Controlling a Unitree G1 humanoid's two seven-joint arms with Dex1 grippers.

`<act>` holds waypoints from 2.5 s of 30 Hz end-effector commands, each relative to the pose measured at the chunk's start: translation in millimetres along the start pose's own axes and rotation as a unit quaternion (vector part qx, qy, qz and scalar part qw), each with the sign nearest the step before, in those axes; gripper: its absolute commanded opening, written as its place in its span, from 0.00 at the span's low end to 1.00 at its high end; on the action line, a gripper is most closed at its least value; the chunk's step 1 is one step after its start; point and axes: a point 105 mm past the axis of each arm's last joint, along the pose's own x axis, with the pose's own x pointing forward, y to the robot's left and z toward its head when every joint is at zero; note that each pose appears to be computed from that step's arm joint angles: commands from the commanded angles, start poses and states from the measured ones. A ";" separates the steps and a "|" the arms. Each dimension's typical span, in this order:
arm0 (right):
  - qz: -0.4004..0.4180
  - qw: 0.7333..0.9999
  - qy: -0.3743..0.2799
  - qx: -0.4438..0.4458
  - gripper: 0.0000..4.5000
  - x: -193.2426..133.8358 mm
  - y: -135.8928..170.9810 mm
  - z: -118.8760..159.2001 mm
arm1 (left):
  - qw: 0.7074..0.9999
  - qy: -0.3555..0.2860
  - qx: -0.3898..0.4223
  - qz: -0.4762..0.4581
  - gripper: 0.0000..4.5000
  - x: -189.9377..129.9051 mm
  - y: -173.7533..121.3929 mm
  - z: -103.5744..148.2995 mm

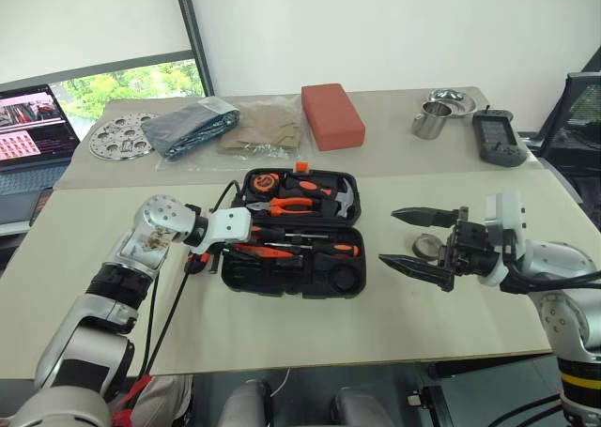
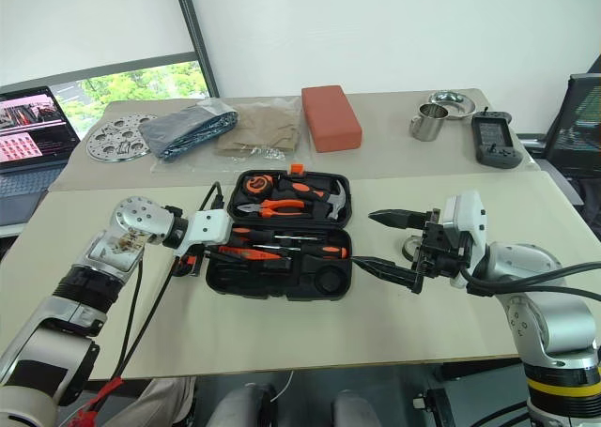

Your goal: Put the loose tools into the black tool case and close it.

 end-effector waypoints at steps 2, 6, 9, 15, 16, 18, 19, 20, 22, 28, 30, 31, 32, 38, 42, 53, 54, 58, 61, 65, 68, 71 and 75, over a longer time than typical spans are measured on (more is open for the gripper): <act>-0.002 1.000 -0.013 -0.028 1.00 -3.9 -0.4 14.5 | 0.999 0.038 -0.010 -0.002 0.64 3.3 -4.5 -17.7; 0.000 1.000 -0.012 -0.027 1.00 -3.8 -0.1 14.0 | 0.999 -0.006 0.015 0.042 0.96 -5.8 15.7 11.1; 0.002 1.000 -0.011 -0.027 1.00 -3.5 -0.2 14.0 | 0.996 -0.057 0.023 0.058 1.00 -18.1 24.3 39.3; 0.003 1.000 -0.012 -0.028 1.00 -2.5 -0.7 13.9 | 0.989 -0.145 0.014 0.030 0.83 -27.7 12.2 64.4; 0.004 1.000 -0.012 -0.028 1.00 -2.0 -0.9 13.9 | 0.988 -0.150 0.013 0.016 0.75 -23.6 6.0 61.2; 0.004 0.999 -0.013 -0.029 1.00 -0.7 -1.2 14.5 | 0.987 -0.163 -0.002 0.005 0.57 -15.7 0.2 55.6; 0.004 0.999 -0.013 -0.029 1.00 -0.3 -1.4 14.8 | 0.986 -0.166 -0.006 0.004 0.49 -12.8 -0.8 53.1; 0.004 0.999 -0.014 -0.030 1.00 -0.3 -1.5 14.9 | 0.985 -0.172 -0.016 0.006 0.40 -9.1 -0.7 49.4; 0.004 0.999 -0.014 -0.030 1.00 -0.7 -1.1 14.7 | 0.983 -0.183 -0.030 0.011 0.23 -2.8 0.2 43.1; -0.002 0.999 -0.016 -0.030 1.00 -1.7 1.5 14.4 | 0.978 -0.200 -0.049 0.028 0.00 3.8 4.9 25.9; -0.005 0.999 -0.017 -0.030 1.00 -2.1 1.4 14.5 | 0.981 -0.188 -0.050 0.028 0.00 3.0 5.1 16.8; -0.005 0.999 -0.017 -0.030 1.00 -2.1 1.4 14.4 | 0.983 -0.175 -0.049 0.025 0.00 3.4 3.8 11.1; -0.006 0.999 -0.017 -0.030 1.00 -2.1 1.4 14.3 | 0.985 -0.167 -0.048 0.025 0.00 3.7 3.6 6.7; -0.007 0.999 -0.019 -0.030 1.00 -1.1 1.7 13.9 | 0.984 -0.164 -0.053 0.042 0.00 1.8 11.3 0.1; -0.007 0.999 -0.020 -0.029 1.00 -0.9 2.7 13.3 | 0.987 -0.148 -0.055 0.043 0.00 2.2 11.2 -7.0; -0.009 0.999 -0.018 -0.028 1.00 -2.5 2.8 12.7 | 0.992 -0.120 -0.042 0.002 0.00 15.4 -6.4 -18.0; -0.009 0.999 -0.018 -0.028 1.00 -2.4 2.8 12.7 | 0.992 -0.119 -0.040 0.010 0.00 15.7 -4.7 -18.3; -0.008 0.999 -0.018 -0.027 1.00 -2.6 3.2 12.6 | 0.990 -0.134 -0.026 0.041 0.00 7.5 7.0 -10.3; -0.007 0.999 -0.018 -0.027 1.00 -2.8 3.2 12.4 | 0.984 -0.161 -0.020 0.067 0.00 -6.4 17.0 1.8; -0.004 1.000 -0.018 -0.025 1.00 -1.7 3.5 11.5 | 0.964 -0.208 -0.038 0.163 0.06 -44.4 42.7 23.5; 0.000 1.000 -0.019 -0.023 1.00 -0.7 4.1 10.6 | 0.936 -0.205 -0.077 0.277 0.24 -76.4 62.3 23.1; 0.005 1.000 -0.020 -0.020 1.00 -0.3 4.7 10.2 | 0.907 -0.166 -0.130 0.364 0.48 -95.3 63.4 6.9; 0.013 1.000 -0.020 -0.019 1.00 0.8 4.4 11.4 | 0.858 -0.077 -0.245 0.445 0.79 -97.4 45.3 -29.1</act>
